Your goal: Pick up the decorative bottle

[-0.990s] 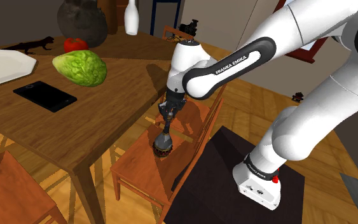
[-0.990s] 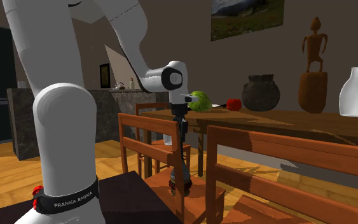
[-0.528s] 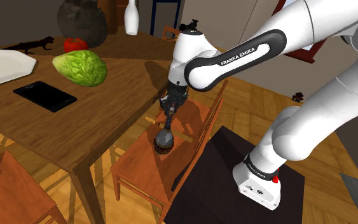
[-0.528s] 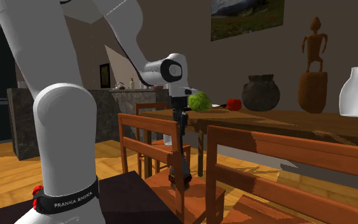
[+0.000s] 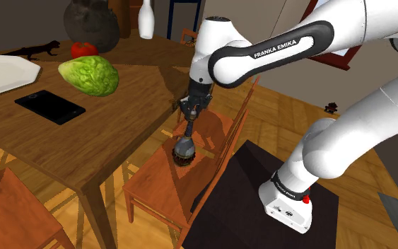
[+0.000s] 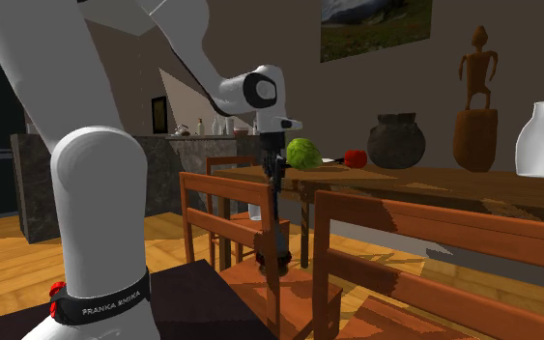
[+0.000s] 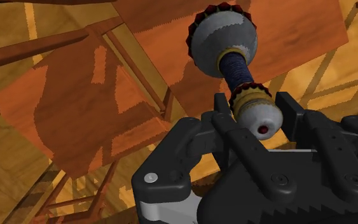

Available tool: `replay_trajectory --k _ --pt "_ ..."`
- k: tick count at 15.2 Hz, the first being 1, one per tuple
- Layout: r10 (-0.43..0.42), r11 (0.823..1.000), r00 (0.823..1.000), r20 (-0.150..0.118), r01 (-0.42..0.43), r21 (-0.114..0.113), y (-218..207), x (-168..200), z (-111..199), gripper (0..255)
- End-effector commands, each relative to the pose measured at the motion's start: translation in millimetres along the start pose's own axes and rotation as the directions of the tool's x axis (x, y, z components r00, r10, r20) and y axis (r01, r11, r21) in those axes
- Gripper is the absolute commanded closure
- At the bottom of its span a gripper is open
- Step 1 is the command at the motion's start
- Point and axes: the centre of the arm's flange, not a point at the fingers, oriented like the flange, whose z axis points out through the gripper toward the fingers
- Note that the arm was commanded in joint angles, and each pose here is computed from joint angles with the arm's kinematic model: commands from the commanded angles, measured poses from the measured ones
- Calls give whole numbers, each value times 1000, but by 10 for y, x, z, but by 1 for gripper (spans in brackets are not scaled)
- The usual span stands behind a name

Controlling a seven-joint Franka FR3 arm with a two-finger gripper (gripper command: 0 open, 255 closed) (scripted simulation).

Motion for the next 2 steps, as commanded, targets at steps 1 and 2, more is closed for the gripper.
replay_trajectory --k 1,2 --pt "0 1000 1000 -1 0 0 -19 3 -67 255" --pt "0 1000 1000 -1 0 0 -19 4 -66 255"
